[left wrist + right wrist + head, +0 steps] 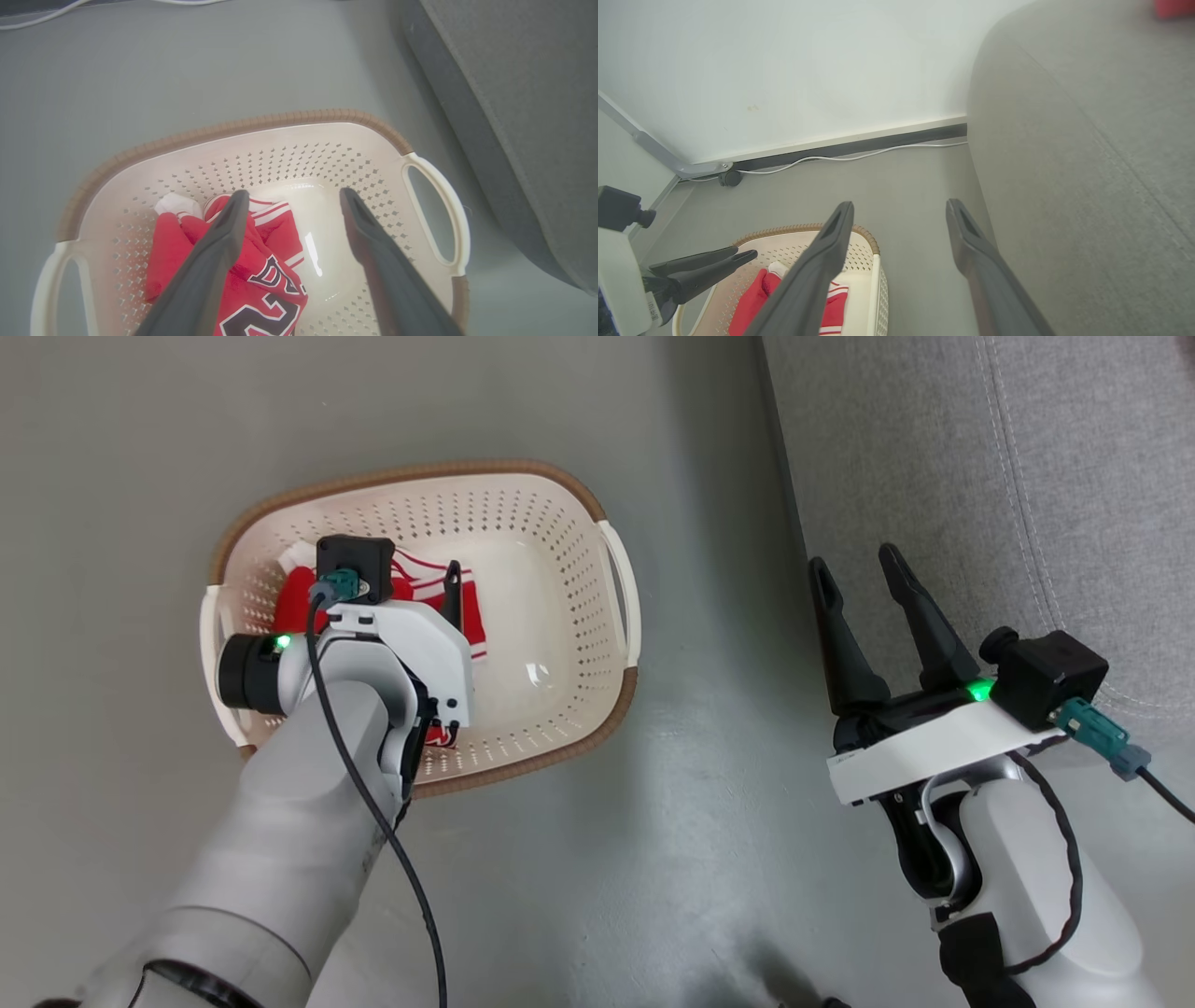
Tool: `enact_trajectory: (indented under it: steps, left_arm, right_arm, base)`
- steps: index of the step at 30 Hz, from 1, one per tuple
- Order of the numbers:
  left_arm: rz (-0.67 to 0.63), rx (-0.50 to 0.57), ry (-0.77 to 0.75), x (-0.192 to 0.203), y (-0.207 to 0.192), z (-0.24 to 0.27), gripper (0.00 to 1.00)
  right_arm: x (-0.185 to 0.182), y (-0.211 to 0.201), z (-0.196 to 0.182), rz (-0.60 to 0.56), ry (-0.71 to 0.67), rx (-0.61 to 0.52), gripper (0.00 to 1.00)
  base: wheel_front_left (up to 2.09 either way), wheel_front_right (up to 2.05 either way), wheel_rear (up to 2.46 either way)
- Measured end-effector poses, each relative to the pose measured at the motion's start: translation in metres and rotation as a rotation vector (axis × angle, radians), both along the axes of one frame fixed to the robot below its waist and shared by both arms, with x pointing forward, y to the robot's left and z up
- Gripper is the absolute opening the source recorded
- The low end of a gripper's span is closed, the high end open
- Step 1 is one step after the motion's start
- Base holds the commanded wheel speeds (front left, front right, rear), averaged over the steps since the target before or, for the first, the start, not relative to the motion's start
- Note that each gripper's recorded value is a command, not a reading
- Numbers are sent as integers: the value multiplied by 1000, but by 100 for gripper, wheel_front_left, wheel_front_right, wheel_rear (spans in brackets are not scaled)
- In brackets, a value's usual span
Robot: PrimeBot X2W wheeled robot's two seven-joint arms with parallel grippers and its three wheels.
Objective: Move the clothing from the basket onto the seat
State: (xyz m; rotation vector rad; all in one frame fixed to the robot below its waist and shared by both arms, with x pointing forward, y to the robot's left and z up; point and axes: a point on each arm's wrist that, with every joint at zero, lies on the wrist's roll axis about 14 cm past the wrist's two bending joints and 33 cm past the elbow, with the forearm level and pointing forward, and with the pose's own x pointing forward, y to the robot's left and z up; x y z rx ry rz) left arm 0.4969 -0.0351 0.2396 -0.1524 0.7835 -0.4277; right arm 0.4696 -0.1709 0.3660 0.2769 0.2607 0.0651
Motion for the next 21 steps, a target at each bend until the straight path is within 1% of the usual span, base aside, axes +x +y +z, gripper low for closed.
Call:
enact_trajectory:
  steps: [5, 9, 11, 16, 21]
  left_arm:
    - [-135, 115, 27, -3, -3, -23, 100]
    - [-195, 174, 50, -1, -4, -38, 100]
    - [-247, 218, 60, -3, -3, -47, 100]
    - [-360, 331, 70, -7, 10, -70, 100]
    - [-500, 448, 44, -7, 25, -91, 100]
  right_arm:
    - [5, 1, -7, 2, 9, 11, 100]
    - [7, -1, -14, -3, 22, 14, 100]
    - [6, -2, -18, -5, 33, 13, 100]
    - [4, -5, -31, -16, 62, 19, 100]
    - [8, -5, -40, -17, 74, 26, 100]
  base:
    - [0, 0, 0]
    - [0, 0, 0]
    - [0, 0, 0]
    - [0, 0, 0]
    - [0, 0, 0]
